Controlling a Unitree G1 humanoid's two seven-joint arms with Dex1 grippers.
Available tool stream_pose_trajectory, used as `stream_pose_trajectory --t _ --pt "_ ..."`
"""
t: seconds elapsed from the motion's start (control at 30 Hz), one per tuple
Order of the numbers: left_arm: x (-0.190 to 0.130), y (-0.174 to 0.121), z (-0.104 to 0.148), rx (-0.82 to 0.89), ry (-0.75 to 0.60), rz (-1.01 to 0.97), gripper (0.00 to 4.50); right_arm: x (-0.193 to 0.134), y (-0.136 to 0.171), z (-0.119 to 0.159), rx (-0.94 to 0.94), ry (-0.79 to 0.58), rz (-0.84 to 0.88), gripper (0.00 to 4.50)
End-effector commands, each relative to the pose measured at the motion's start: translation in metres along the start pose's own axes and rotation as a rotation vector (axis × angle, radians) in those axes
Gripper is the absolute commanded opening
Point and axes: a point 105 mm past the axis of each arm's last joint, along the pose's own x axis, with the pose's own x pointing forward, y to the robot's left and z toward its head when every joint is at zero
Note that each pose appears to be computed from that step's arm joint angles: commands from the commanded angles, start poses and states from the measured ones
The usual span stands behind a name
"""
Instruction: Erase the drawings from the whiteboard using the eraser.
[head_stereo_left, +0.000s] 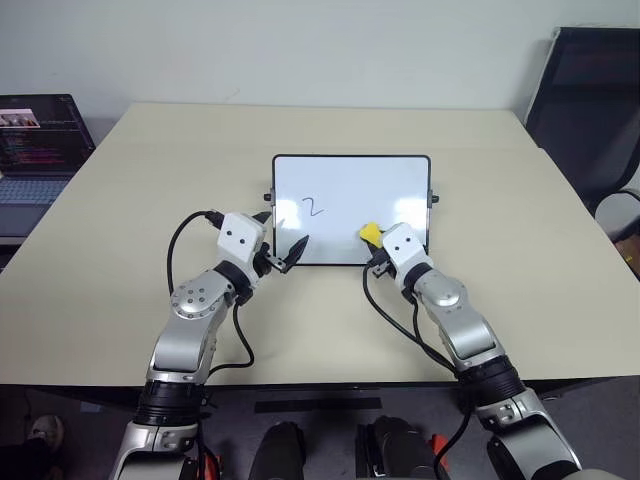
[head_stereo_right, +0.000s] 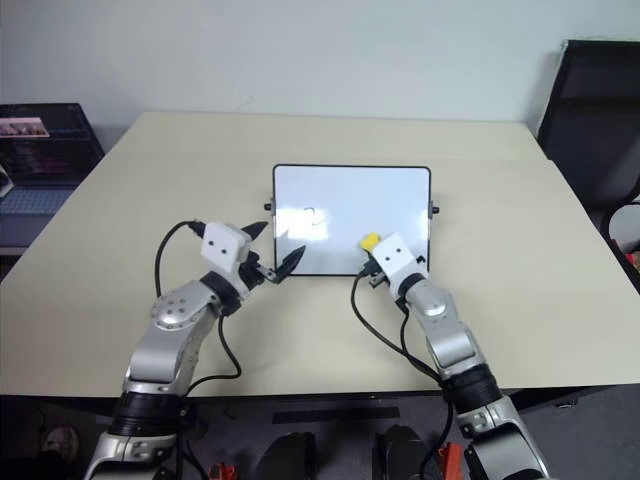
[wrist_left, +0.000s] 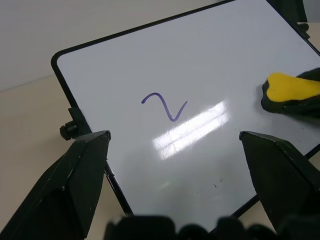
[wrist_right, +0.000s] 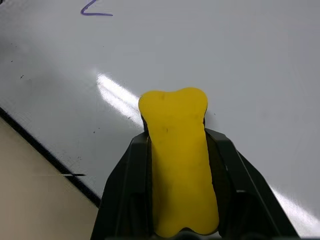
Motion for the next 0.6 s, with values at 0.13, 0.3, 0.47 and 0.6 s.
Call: stream_pose_trajectory --t 0.13,0.3,0.47,0.6 --pt "-0.005 0.001 0.015 0.026 -0.050 -0.002 4.50 -0.010 -0.016 0.024 0.078 -0.123 0.012 1.10" --pt "-0.014 0.005 0.011 0.014 -0.041 0.016 4.50 -0.030 -0.013 0.039 0.093 -0.237 0.095 1.10" --pt "-0.019 0.004 0.008 0.007 -0.038 0.020 4.50 -0.040 -0.017 0.029 0.068 -0.243 0.103 1.10" --pt "-0.019 0.004 0.008 0.002 -0.041 0.018 4.50 -0.038 -0.019 0.029 0.063 -0.246 0.092 1.10"
